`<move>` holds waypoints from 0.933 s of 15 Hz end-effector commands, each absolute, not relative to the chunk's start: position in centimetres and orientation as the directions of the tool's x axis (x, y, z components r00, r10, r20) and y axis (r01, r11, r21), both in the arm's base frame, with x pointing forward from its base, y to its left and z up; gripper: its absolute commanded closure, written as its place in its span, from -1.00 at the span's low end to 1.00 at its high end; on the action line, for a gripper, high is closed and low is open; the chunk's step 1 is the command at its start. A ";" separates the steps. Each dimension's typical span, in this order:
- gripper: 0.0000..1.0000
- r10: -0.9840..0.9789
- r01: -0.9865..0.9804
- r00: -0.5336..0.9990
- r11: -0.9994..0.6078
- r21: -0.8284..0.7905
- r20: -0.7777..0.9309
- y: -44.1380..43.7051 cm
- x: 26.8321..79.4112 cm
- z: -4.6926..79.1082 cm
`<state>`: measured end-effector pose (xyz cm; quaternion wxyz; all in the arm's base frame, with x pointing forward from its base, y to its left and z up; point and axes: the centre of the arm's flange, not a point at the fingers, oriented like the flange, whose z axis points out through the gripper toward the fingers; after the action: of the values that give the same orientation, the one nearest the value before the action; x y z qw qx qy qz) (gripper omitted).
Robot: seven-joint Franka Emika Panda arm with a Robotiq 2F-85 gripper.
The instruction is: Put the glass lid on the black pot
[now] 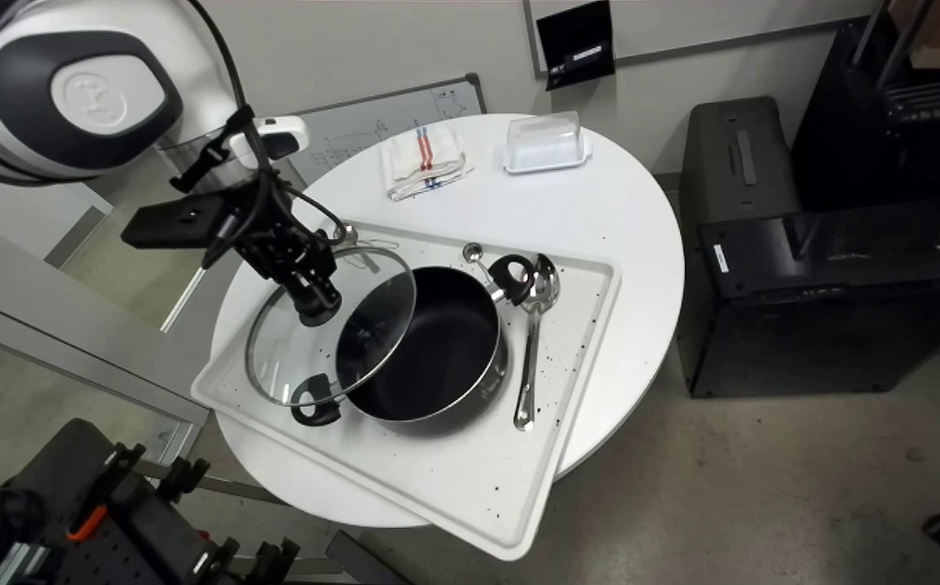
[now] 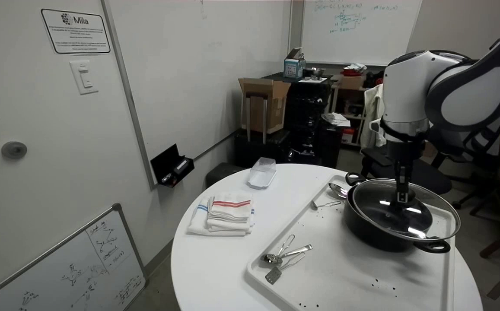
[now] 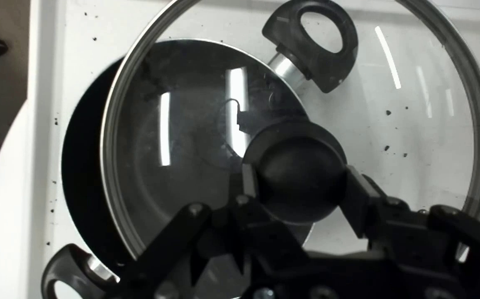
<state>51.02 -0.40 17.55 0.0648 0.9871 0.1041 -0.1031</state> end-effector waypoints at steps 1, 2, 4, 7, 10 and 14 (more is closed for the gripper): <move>0.50 0.131 0.154 0.974 -0.981 0.115 -0.183 -3.3 50.8 18.4; 0.50 0.115 0.137 0.977 -0.983 0.118 -0.179 -4.1 50.9 18.2; 0.50 0.084 0.106 0.982 -0.987 0.125 -0.169 -5.5 51.0 17.9; 0.50 0.038 0.059 0.987 -0.990 0.130 -0.153 -7.0 51.4 17.1; 0.50 0.001 0.019 0.990 -0.992 0.126 -0.141 -7.8 51.7 15.8; 0.50 -0.044 -0.030 0.991 -0.993 0.114 -0.125 -8.4 52.2 14.8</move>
<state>51.10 -7.93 14.83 0.0622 0.9949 0.0043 -0.0793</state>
